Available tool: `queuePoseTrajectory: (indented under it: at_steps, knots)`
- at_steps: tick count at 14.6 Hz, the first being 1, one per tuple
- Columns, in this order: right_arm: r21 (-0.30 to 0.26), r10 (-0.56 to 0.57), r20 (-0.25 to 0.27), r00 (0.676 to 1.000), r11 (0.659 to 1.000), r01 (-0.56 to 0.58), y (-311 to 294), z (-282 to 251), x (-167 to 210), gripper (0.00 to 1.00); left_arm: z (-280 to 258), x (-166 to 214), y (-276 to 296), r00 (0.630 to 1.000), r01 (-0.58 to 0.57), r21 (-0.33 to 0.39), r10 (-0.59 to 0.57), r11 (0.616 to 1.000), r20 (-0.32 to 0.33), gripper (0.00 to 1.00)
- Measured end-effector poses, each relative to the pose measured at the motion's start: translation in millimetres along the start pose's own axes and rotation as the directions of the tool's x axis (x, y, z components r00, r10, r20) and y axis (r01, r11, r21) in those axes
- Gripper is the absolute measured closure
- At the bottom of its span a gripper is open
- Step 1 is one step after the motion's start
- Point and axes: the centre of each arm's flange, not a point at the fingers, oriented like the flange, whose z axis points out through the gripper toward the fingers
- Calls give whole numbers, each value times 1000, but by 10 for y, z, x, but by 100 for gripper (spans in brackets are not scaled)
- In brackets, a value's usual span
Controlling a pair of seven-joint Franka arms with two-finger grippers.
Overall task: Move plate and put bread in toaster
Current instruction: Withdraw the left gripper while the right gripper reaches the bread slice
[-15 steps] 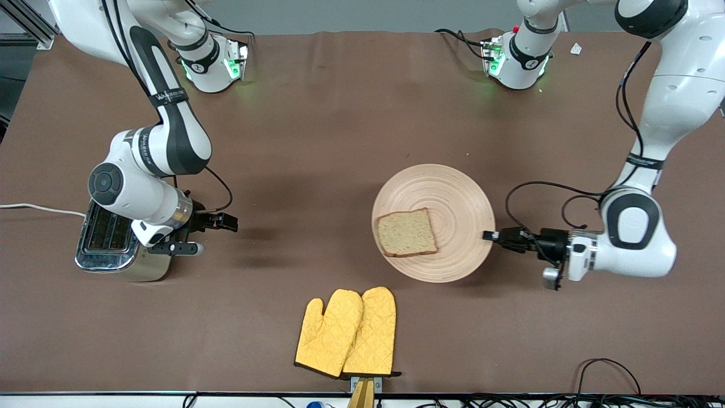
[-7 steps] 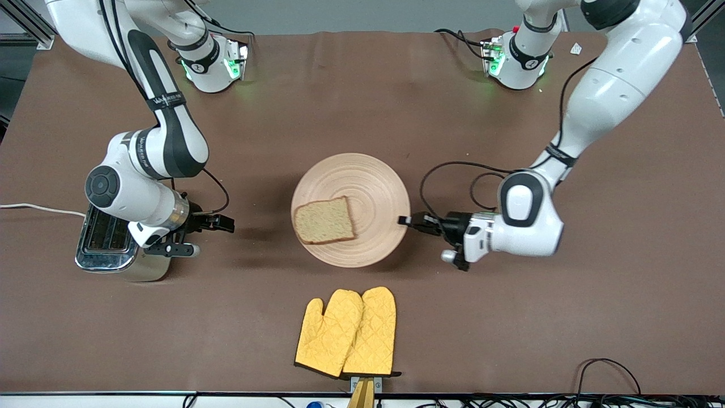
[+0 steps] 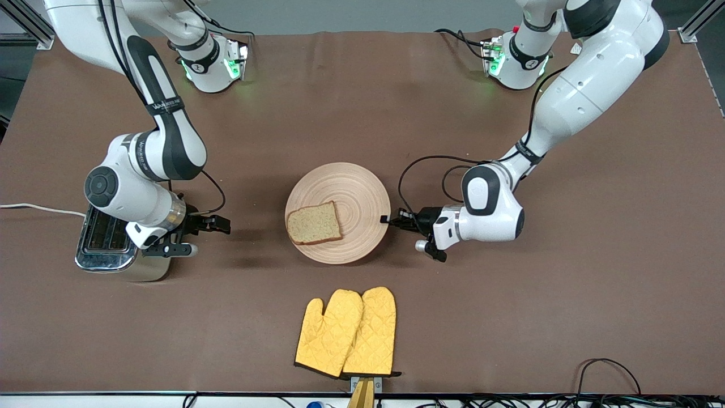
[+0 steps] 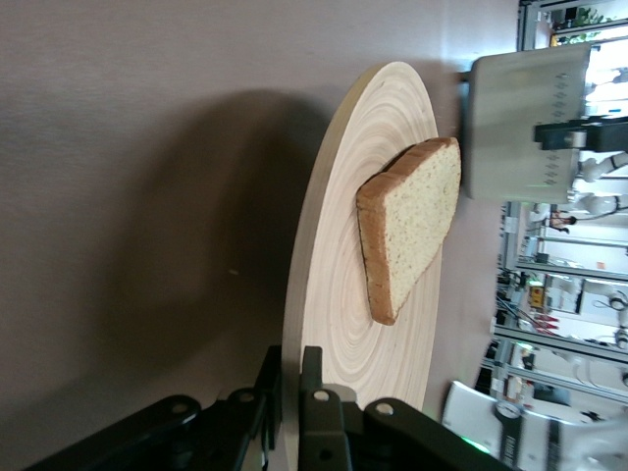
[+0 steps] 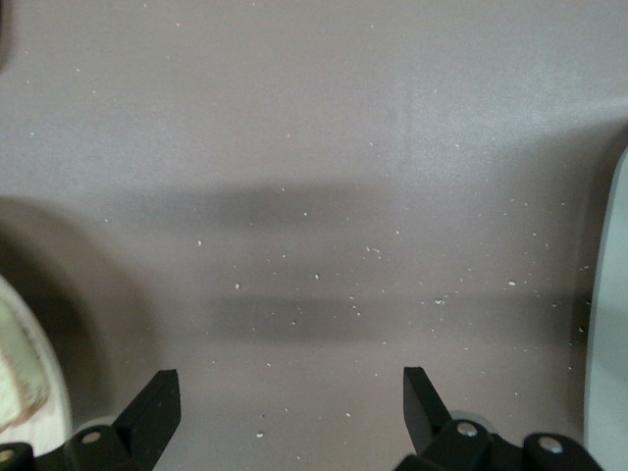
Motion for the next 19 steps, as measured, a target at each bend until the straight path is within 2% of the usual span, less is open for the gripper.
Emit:
queuePoseTrajectory:
  at_steps: [4, 5, 7, 9, 11, 14, 17, 19]
  knots:
    - [-2, -49, 23, 999, 999, 49, -235, 119, -103, 0, 134, -39, -151, 1000, -16, -5, 16, 1000, -1, 90]
    - [-1, -61, 18, 998, 998, 62, -348, 131, -120, 0, 128, -33, -151, 1000, -16, -5, 16, 1000, -3, 85]
    - [-1, -57, -7, 998, 998, 57, -560, 140, -144, 0, 52, 15, -172, 1000, -4, -5, 4, 1000, -17, 65]
    - [3, -67, -42, 997, 998, 67, -928, 159, -210, 0, -194, 142, -234, 998, 16, -4, -16, 1000, -60, 46]
    - [8, -87, -75, 993, 996, 88, -1289, 178, -302, 0, -663, 318, -299, 992, 34, 12, -33, 999, -126, 26]
    - [9, -92, -87, 992, 996, 93, -1358, 174, -316, 0, -1468, 551, -146, 975, 72, 75, -54, 995, -217, 0]
    - [9, -93, -95, 991, 996, 94, -1360, 182, -310, 0, -2127, 699, 228, 959, 73, 188, -18, 979, -282, 0]
    - [7, -103, -95, 990, 995, 104, -1419, 241, -333, 0, -2475, 677, 520, 967, 65, 264, 5, 962, -256, 0]
